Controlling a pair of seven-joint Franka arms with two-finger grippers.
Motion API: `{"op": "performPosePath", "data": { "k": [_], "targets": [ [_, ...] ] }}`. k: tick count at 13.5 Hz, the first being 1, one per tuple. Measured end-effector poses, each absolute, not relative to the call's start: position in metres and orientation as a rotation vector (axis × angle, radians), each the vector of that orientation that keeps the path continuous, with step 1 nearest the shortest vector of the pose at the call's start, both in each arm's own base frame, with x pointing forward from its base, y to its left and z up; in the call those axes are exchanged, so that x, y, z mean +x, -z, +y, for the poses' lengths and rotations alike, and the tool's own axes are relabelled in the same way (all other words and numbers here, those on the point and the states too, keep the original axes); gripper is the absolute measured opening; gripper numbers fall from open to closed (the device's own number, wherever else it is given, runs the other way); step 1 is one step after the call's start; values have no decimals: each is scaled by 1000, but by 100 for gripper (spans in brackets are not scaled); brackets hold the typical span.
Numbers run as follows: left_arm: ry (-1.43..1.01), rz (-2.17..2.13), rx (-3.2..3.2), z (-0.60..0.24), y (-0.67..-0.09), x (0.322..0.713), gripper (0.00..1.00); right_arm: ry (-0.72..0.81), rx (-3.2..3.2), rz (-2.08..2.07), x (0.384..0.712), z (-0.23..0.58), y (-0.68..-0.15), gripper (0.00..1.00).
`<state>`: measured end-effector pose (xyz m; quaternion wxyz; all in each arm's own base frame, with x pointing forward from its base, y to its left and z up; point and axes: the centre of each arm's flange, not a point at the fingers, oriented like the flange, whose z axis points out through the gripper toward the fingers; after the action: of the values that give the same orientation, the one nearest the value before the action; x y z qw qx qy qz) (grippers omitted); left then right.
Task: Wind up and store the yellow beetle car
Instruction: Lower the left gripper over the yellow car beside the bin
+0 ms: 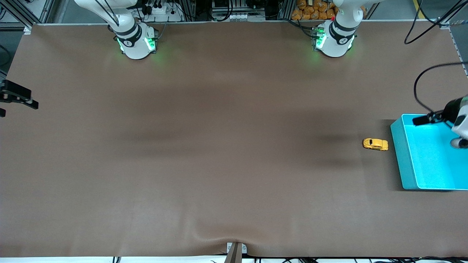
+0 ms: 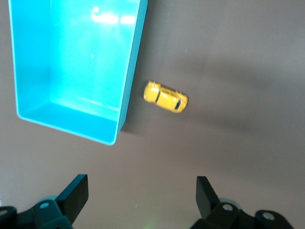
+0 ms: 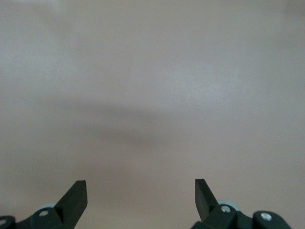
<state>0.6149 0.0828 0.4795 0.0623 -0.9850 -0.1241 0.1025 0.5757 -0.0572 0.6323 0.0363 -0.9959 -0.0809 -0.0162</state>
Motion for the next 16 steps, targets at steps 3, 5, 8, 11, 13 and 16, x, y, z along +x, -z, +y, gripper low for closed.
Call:
{"op": "performPosePath", "data": {
  "k": [3,5,8,11,13,16],
  "targets": [
    [-282,-627,-2963,95,-439,618,100,53,-3102,-141,551,-39,-623,100],
    [-204,-750,-2953,94,-406,612,100,51,-3105,-118,546,-38,-623,100],
    [-135,-1055,-2867,92,-355,591,100,56,-3110,-98,546,-44,-623,100],
    [-52,-1409,-2730,104,-330,581,100,61,-3110,-97,546,-44,-624,100],
    [-3,-1632,-2620,105,-311,576,100,78,-3111,-106,547,-41,-629,100],
    [18,-1906,-2472,105,-287,574,100,120,-3112,-113,547,-39,-642,100]
  ]
}}
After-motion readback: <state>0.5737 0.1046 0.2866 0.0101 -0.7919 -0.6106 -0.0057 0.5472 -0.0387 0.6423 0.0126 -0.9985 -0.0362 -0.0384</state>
